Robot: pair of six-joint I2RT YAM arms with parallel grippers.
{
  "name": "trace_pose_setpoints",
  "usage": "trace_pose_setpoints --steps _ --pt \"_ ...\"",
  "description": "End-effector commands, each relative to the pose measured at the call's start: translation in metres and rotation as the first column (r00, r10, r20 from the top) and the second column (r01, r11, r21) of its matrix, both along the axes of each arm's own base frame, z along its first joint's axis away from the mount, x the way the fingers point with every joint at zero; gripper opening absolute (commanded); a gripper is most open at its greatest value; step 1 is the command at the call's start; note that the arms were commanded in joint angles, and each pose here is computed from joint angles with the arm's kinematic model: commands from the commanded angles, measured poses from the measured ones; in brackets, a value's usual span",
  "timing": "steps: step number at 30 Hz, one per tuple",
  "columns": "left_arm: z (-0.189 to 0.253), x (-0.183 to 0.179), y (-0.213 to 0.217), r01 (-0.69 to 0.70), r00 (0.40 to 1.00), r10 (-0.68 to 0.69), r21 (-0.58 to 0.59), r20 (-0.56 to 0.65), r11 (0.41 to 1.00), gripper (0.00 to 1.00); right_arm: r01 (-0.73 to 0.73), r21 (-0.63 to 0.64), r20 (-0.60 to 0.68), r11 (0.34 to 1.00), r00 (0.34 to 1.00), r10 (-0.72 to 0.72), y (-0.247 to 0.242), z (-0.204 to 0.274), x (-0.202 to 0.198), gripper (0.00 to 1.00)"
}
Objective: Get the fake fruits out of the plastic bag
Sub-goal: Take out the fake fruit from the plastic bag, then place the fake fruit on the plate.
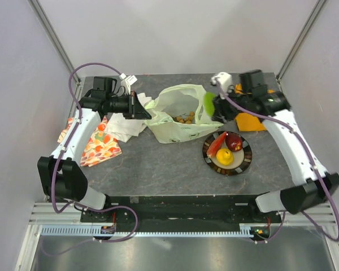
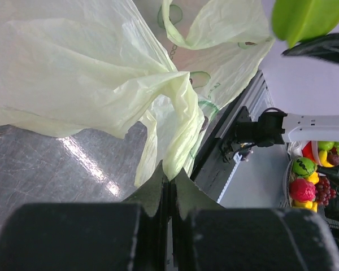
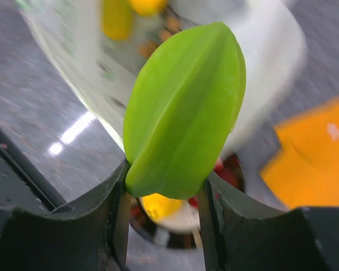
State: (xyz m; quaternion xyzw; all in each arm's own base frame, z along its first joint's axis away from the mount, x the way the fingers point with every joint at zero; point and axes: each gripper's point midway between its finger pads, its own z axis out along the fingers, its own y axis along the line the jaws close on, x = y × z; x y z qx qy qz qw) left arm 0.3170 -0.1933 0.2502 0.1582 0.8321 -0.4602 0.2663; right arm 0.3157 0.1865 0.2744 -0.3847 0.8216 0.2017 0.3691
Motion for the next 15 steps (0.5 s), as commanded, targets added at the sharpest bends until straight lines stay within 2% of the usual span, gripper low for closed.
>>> trace_pose_setpoints --steps 1,4,6,11,13,15 --pt "0.015 0.012 -0.002 0.004 0.997 -0.004 -0.002 0.081 1.0 0.01 0.134 -0.206 -0.042 0.969 0.988 -0.146 -0.107 -0.024 -0.039 0.23" --pt "0.019 0.014 -0.002 0.004 0.996 -0.003 -0.005 0.093 1.0 0.02 0.182 -0.314 -0.145 0.932 0.961 -0.236 -0.158 -0.061 -0.071 0.22" --pt "0.021 0.014 -0.002 0.004 0.995 -0.003 -0.005 0.096 1.0 0.01 0.232 -0.343 -0.24 0.91 0.915 -0.324 -0.186 -0.085 -0.088 0.22" --pt "0.022 0.014 -0.002 0.003 0.995 -0.002 -0.006 0.104 1.0 0.02 0.226 -0.356 -0.478 0.907 0.79 -0.384 -0.188 -0.138 -0.115 0.23" --pt "0.025 0.013 -0.001 0.001 0.993 -0.001 -0.002 0.116 1.0 0.02 0.217 -0.338 -0.526 0.916 0.764 -0.375 -0.183 -0.148 -0.119 0.24" --pt "0.023 0.011 -0.001 0.001 0.993 -0.001 0.002 0.116 1.0 0.02 0.199 -0.318 -0.605 0.927 0.71 -0.36 -0.176 -0.163 -0.128 0.25"
